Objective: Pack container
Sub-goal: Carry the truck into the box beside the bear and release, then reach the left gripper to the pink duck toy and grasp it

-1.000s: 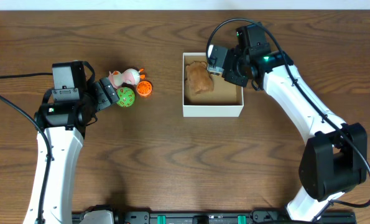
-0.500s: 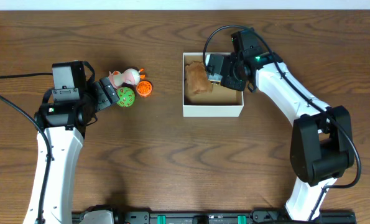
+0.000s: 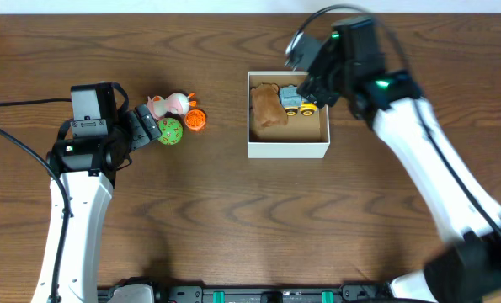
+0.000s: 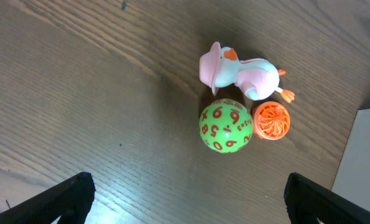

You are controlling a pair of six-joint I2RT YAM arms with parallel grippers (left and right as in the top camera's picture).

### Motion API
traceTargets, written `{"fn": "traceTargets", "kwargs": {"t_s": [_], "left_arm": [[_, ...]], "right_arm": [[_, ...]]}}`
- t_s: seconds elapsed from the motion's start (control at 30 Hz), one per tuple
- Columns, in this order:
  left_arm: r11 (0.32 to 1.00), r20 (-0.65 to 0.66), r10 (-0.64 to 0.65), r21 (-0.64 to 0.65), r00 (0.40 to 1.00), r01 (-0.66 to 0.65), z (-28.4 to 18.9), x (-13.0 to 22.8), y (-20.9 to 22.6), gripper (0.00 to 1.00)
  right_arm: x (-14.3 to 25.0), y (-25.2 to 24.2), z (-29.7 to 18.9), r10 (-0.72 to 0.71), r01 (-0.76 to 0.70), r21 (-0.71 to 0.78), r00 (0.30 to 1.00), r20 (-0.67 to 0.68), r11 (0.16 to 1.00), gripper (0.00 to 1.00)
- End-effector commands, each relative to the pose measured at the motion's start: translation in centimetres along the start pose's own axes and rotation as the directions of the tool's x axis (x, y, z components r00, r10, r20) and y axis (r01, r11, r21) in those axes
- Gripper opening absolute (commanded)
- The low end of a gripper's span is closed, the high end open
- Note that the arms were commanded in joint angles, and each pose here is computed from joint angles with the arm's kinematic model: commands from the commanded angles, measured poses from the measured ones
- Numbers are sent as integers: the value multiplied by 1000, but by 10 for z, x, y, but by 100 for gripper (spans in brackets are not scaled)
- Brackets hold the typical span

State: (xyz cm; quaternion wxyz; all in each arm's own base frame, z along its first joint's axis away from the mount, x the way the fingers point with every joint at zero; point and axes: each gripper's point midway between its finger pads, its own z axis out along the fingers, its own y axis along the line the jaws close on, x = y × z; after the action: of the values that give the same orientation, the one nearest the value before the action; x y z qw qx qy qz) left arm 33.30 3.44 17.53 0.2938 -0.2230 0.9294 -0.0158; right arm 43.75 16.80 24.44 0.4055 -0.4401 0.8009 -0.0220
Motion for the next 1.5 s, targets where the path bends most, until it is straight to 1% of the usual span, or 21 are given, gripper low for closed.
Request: {"fn": "traceTargets", "kwargs": {"t_s": [0.0,0.1,0.13,0.17,0.27,0.33,0.4,0.43,0.47,0.5,0.53,0.6,0.67,0.83,0.97,1.13,1.2,1.3,1.4,1.47], "left_arm": [[1000,13,6,-6,1000,-5,-2,-5,1,98],[1000,13,6,-6,1000,-5,-2,-5,1,98],[1000,13,6,-6,1000,-5,-2,-6,1,98],[1000,12,4,-4,1000,-4,-2,-5,1,98],[1000,4,-17,-1,1000,17,-2,-3,0,98],[1000,-26,-15,-13,1000,14,-2,4,3,98],[1000,-46,-21,-17,999,20,-2,9,4,98],[1000,-51,-20,-19,999,19,-2,10,5,98],[1000,-53,-6,-19,999,5,-1,11,5,98],[1000,-52,21,-13,998,-22,-1,10,4,98],[997,-53,76,7,996,-75,-1,10,1,98],[989,-54,145,35,988,-143,2,10,-4,98],[986,-72,167,37,983,-164,8,9,-6,98],[977,-176,215,23,961,-214,35,7,-9,99],[976,-221,216,26,951,-216,64,-13,-20,99],[978,-249,190,135,950,-160,105,-34,-42,99],[980,-265,162,151,950,-125,120,-37,-40,99],[987,-294,75,156,953,-30,141,-37,-29,99],[974,-307,41,223,951,30,154,-39,-28,100],[965,-313,32,257,949,52,160,-39,-29,96]], "right_arm": [[-10,-24,-55,313,-318,56,946,79,946,87],[16,-39,-90,520,-524,94,852,65,847,91],[27,-43,-98,579,-581,110,813,53,806,91],[41,-47,-105,652,-651,130,757,37,748,92],[90,-49,-117,821,-799,207,569,-45,565,95],[125,-46,-121,912,-870,276,400,-93,409,97],[150,-44,-123,958,-900,330,265,-108,286,99],[160,-43,-122,968,-908,337,221,-116,248,99],[165,-42,-121,972,-916,329,199,-123,229,99],[169,-42,-120,976,-923,322,178,-128,210,99],[174,-43,-120,979,-927,323,157,-130,192,99],[182,-47,-120,983,-928,334,131,-126,167,99],[187,-50,-120,986,-927,342,119,-120,153,99],[187,-54,-119,986,-928,341,122,-110,153,99],[187,-54,-119,986,-928,340,123,-109,153,99],[188,-51,-120,986,-927,344,117,-120,151,99],[189,-50,-120,986,-926,347,114,-124,151,99],[190,-48,-121,985,-925,350,110,-132,150,99],[190,-47,-121,985,-925,350,110,-133,150,99],[190,-48,-120,985,-925,350,110,-131,150,99]]}}
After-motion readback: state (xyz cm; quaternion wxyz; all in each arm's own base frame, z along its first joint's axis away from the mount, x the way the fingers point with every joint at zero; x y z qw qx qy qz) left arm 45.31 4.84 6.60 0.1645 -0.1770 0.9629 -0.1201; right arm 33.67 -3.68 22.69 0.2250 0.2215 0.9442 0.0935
